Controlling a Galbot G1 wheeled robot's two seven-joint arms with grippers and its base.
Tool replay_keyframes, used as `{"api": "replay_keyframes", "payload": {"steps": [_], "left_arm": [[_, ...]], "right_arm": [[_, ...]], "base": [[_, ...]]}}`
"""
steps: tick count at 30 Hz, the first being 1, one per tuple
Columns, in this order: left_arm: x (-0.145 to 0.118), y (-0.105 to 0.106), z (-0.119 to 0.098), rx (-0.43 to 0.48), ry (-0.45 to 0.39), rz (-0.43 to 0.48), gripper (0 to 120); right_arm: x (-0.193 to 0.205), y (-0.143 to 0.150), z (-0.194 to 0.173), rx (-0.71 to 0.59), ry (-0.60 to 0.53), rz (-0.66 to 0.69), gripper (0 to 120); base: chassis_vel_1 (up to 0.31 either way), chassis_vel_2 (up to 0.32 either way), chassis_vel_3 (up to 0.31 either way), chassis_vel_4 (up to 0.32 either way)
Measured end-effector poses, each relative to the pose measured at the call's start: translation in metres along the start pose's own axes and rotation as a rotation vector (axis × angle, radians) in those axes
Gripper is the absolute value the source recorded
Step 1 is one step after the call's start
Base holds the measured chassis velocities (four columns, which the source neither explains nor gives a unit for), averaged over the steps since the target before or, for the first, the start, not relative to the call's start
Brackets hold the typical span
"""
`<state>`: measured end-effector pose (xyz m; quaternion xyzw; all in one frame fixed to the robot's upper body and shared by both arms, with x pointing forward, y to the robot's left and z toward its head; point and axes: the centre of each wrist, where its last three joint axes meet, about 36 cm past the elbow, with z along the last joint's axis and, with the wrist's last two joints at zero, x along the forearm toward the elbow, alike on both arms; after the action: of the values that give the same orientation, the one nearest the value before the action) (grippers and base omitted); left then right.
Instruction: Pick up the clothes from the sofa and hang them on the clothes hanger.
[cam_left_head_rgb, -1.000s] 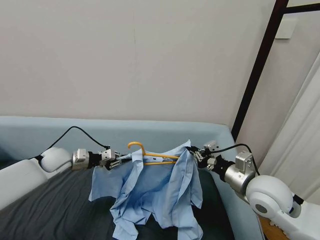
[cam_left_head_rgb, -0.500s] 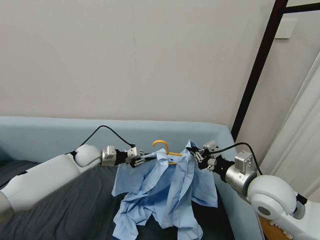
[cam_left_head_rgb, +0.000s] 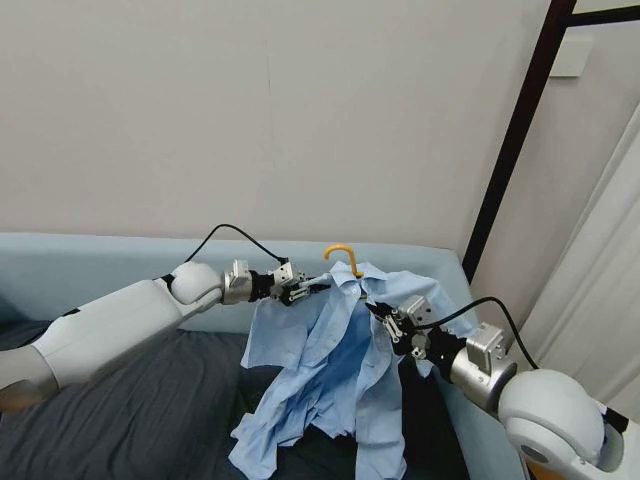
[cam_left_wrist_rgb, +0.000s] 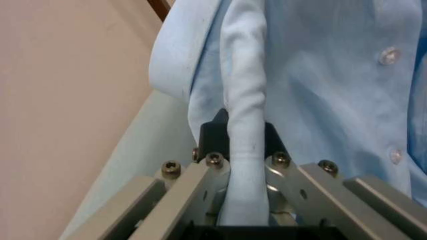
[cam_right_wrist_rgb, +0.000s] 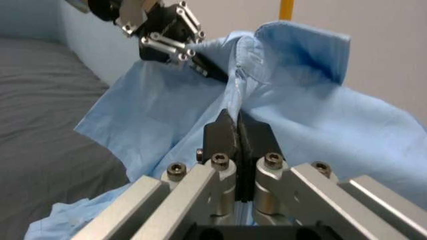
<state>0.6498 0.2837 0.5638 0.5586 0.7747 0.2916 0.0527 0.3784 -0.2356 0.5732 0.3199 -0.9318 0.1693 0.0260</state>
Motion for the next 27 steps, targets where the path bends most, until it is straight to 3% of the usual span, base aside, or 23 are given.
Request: {"api": "replay_keyframes", "payload": {"steps": [7, 14, 20, 27], "left_arm": [[0.015, 0.003, -0.008, -0.01, -0.004, -0.007, 1], [0.025, 0.008, -0.021, -0.022, -0.003, -0.023, 1], [0.024, 0.022, -0.049, -0.051, -0.041, -0.04, 1], [0.017, 0.013, -0.055, -0.045, -0.061, -0.038, 1]], "right_arm": [[0.005, 0.004, 0.009, 0.003, 0.002, 0.011, 0], [0.006, 0.026, 0.007, -0.047, -0.029, -0.012, 0], [-0.006, 0.01, -0.015, -0.001, -0.055, -0.002, 0], [-0.006, 0.003, -0.017, 0.013, -0.043, 0.013, 0]], "base": [[0.0, 0.0, 0.0, 0.0], [0.0, 0.0, 0.0, 0.0], [0.0, 0.0, 0.0, 0.0], [0.0, 0.0, 0.0, 0.0]]}}
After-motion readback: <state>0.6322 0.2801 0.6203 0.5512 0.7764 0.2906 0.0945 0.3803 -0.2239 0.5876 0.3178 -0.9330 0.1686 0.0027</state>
